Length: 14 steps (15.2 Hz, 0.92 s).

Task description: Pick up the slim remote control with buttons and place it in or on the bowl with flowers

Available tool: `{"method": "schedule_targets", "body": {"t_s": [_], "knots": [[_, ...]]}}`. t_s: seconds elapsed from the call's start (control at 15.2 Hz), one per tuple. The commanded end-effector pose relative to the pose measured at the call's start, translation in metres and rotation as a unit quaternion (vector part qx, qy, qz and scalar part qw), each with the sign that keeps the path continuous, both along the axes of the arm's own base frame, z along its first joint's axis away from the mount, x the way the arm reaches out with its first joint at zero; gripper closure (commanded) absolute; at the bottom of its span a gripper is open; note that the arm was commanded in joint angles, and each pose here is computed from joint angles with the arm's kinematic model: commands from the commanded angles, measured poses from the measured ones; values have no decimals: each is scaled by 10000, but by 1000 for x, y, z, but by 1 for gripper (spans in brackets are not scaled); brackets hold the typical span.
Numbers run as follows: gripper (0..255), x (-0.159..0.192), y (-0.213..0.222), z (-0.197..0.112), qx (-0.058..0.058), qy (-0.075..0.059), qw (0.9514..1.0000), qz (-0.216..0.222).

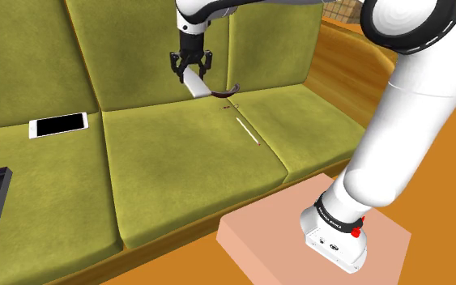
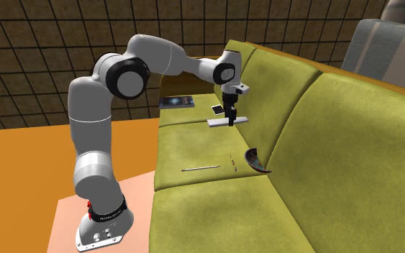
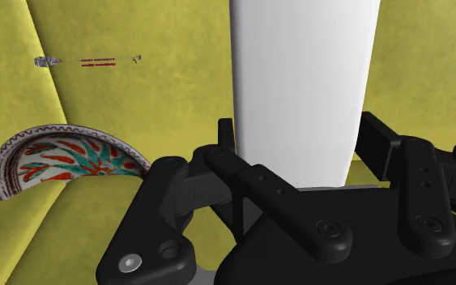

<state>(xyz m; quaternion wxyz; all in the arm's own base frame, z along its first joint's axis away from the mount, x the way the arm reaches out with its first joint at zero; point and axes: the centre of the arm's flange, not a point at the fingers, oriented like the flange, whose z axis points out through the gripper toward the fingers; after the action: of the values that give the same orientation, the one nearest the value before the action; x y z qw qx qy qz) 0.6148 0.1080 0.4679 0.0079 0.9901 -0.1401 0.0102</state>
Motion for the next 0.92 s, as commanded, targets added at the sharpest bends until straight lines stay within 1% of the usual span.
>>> {"method": "schedule_targets", "body": {"t_s": [0.0, 0.59, 0.66, 0.73, 0.86], "knots": [[255, 9, -25, 0, 0, -1, 10000, 5], [255, 39, -140, 1, 0, -1, 10000, 5], [0, 29, -93, 0, 1427, 114, 9890, -367], [0, 29, -93, 0, 1427, 114, 9890, -367], [0, 3, -81, 25, 1024, -285, 9935, -413]]}}
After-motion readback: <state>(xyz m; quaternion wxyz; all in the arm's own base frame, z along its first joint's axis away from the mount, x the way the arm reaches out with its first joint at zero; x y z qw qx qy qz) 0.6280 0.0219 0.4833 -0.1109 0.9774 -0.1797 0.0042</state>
